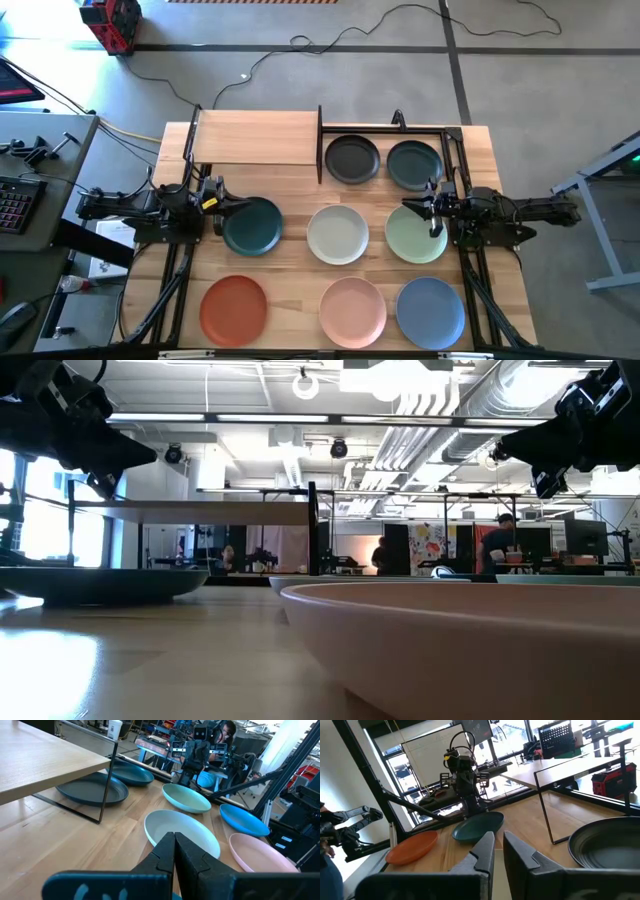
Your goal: Place and stack plates onto a shelf
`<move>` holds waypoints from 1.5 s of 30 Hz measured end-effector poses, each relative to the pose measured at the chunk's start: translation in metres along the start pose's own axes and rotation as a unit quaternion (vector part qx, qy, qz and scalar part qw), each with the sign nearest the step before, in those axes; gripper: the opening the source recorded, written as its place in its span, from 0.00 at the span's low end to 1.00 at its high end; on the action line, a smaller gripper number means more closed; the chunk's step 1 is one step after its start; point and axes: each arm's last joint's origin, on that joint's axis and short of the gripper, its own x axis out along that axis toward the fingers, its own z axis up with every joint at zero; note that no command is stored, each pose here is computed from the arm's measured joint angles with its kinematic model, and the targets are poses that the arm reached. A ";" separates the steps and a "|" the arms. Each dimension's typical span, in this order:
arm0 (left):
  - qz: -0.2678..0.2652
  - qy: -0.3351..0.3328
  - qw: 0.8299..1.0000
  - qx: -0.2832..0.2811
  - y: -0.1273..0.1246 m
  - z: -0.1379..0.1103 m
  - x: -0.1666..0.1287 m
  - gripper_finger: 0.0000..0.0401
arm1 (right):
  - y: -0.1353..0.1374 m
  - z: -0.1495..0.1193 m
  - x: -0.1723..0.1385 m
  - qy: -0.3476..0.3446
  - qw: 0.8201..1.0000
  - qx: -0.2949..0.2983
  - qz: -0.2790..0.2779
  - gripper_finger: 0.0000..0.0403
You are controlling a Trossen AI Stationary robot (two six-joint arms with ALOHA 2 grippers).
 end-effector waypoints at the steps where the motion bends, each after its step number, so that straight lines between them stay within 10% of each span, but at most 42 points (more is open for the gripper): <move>1: 0.000 0.000 1.000 0.000 0.000 0.000 0.000 0.00 | 0.000 0.000 0.000 0.000 1.000 0.000 0.000 0.06; 14: 0.000 -0.001 1.000 -0.002 0.000 0.000 0.000 0.00 | 0.000 0.000 0.000 0.000 1.000 0.000 0.000 0.06; 29: -0.014 -0.069 0.978 -0.197 -0.003 0.013 -0.001 0.00 | 0.000 0.000 0.000 -0.001 1.000 0.000 -0.001 0.06; 45: -0.015 -0.078 0.973 -0.216 -0.003 0.014 -0.001 0.00 | 0.000 0.000 0.000 -0.001 1.000 0.000 -0.002 0.06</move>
